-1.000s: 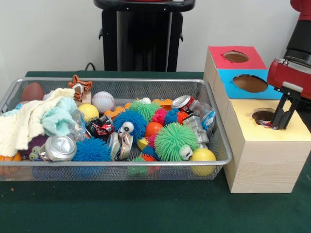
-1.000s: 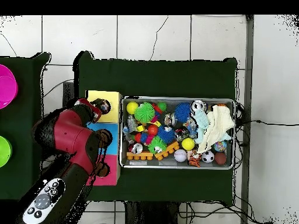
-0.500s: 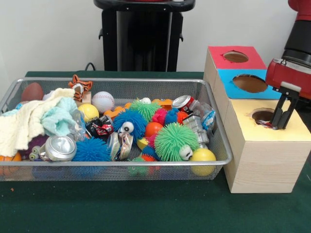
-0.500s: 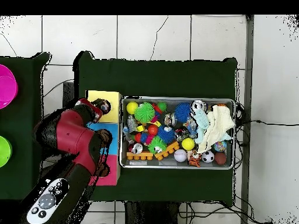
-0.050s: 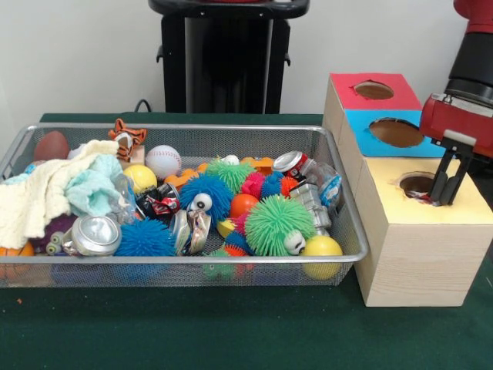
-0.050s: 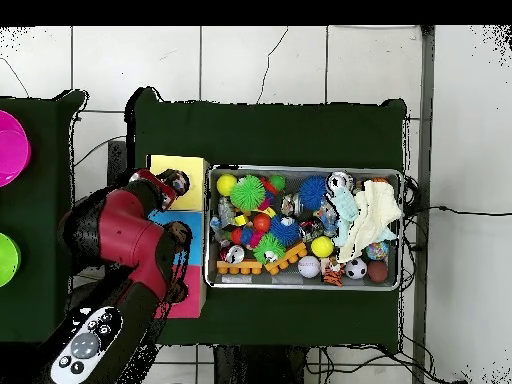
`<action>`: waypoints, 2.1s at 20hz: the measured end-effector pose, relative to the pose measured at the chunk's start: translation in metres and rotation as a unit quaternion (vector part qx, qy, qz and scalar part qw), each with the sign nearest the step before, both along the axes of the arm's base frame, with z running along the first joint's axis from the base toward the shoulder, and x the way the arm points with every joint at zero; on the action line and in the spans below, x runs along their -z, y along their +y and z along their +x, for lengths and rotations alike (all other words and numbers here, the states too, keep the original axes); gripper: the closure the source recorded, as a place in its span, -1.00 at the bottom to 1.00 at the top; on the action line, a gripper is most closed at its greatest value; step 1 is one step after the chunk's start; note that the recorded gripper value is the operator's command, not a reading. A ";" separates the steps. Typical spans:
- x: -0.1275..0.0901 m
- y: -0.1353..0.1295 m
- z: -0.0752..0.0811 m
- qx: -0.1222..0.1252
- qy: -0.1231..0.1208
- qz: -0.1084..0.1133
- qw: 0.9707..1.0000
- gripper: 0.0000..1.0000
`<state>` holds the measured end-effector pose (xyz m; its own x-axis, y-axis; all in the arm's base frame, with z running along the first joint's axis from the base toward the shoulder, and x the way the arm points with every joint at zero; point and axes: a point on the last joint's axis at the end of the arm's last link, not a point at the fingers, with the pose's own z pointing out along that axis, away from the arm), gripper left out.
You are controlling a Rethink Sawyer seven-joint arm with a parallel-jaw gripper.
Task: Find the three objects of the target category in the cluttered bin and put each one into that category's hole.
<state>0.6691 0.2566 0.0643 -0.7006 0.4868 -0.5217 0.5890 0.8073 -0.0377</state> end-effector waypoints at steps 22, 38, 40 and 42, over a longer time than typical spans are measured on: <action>0.022 -0.010 -0.018 0.022 0.016 0.024 0.999 1.00; 0.048 -0.037 -0.007 0.035 -0.020 0.027 0.999 1.00; 0.047 -0.038 -0.005 0.035 -0.027 0.026 0.999 1.00; 0.048 -0.038 -0.005 0.036 -0.028 0.027 0.999 1.00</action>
